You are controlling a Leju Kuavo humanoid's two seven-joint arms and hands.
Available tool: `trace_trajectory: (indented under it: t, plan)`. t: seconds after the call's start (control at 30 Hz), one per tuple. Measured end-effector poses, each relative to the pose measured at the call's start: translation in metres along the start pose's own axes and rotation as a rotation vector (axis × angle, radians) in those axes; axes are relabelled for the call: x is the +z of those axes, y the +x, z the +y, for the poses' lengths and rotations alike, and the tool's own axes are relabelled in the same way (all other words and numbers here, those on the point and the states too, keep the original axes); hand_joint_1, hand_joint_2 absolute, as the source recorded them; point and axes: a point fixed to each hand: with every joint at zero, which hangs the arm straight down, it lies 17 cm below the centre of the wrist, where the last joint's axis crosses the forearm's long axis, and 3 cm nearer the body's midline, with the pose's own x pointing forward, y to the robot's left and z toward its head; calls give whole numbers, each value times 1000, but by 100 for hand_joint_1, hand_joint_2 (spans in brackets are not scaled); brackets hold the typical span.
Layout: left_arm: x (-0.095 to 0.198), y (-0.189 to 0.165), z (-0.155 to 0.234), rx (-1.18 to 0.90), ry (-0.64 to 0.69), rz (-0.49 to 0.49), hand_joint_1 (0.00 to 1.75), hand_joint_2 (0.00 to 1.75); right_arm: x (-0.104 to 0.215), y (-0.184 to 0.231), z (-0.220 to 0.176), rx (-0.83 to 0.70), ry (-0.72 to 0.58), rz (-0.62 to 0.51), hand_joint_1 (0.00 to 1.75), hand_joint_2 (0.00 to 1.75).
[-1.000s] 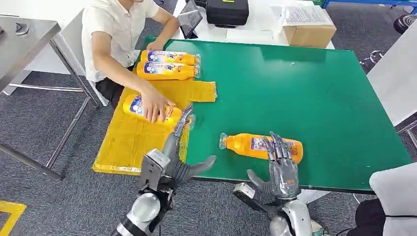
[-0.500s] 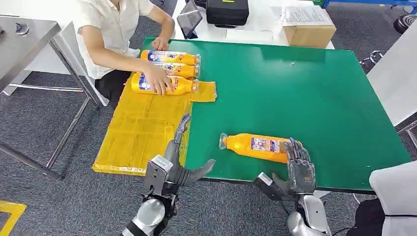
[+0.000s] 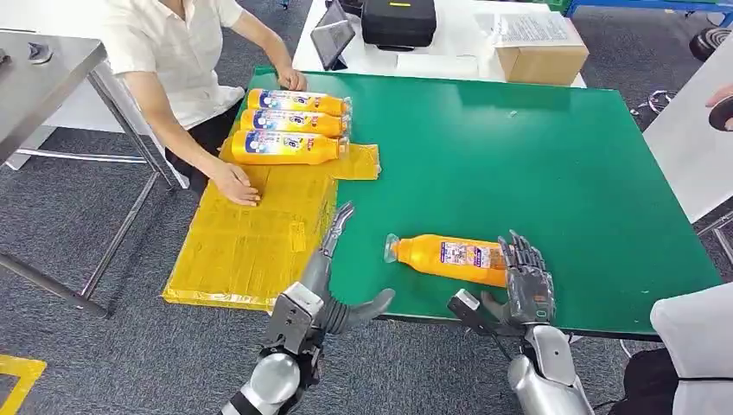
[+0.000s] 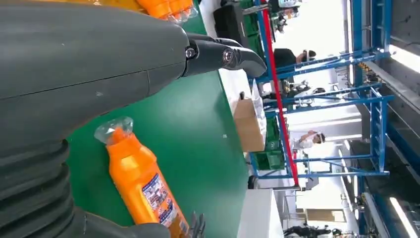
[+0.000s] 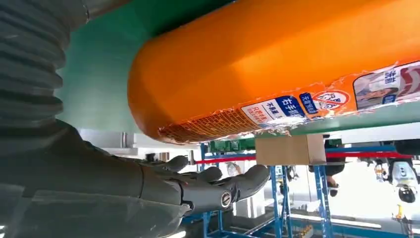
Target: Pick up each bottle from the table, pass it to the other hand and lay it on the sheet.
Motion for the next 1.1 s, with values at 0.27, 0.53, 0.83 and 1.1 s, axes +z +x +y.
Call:
trace_trajectory:
  t: [0.27, 0.53, 0.83, 1.1]
  plan:
    - [1, 0, -3, 1, -8, -1, 0, 175, -1, -1, 2, 0, 5, -1, 0, 175]
    - [-3, -3, -6, 17, -15, 19, 0, 175, -11, 10, 5, -51, 7, 14, 0, 175]
    - [-9, -8, -13, 26, -32, 39, 0, 175, -22, 28, 33, -134, 113, 48, 166, 175]
    - [-12, -11, -17, 34, -53, 52, 0, 175, -29, 15, 48, -150, 197, 87, 162, 175]
